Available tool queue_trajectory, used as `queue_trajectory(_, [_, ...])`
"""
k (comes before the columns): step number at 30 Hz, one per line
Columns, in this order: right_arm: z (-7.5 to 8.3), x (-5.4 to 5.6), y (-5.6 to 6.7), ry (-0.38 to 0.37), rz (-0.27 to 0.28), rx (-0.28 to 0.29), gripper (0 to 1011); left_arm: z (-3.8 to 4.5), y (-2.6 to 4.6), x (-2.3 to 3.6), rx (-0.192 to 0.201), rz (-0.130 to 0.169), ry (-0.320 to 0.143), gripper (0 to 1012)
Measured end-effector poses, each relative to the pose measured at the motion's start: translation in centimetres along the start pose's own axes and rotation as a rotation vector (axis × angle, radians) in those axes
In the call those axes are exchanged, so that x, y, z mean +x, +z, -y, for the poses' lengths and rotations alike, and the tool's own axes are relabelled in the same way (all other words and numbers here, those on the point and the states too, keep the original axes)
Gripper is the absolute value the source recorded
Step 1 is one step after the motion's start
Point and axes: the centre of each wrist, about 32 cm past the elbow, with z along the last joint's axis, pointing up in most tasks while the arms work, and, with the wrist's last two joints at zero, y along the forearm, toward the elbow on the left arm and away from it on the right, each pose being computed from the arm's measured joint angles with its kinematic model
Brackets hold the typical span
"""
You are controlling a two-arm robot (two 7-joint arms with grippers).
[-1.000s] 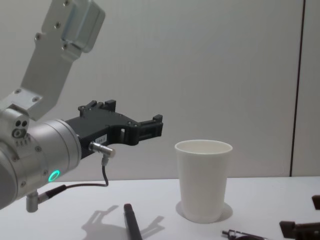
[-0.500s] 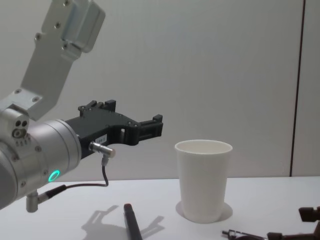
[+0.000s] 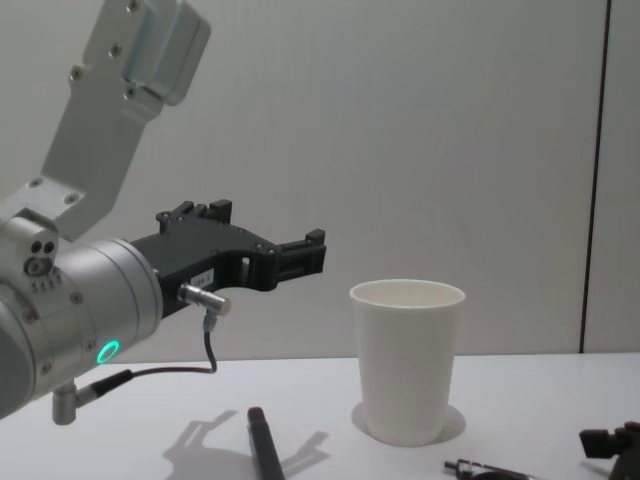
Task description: Place the pen into the pen holder.
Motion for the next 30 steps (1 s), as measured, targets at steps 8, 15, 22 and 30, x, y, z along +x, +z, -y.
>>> queue_trajectory(8, [-0.5,0.0,-0.1,0.016,0.001,-0.006,1001,0.0,0.0,0.0,0.0,0.0,0.0,1001])
queue_trajectory(15, [-0.8,0.0,-0.1,0.025,0.001,-0.009,1001,0.0,0.0,0.0,0.0,0.0,0.0,1001])
queue_trajectory(22, [-1.0,-0.1,-0.1,0.035,0.002,-0.012,869,0.0,0.0,0.0,0.0,0.0,0.0,1001])
queue_trajectory(30, [-1.1,-0.1,-0.1,0.039,0.001,-0.015,789,0.0,0.0,0.0,0.0,0.0,0.0,1001])
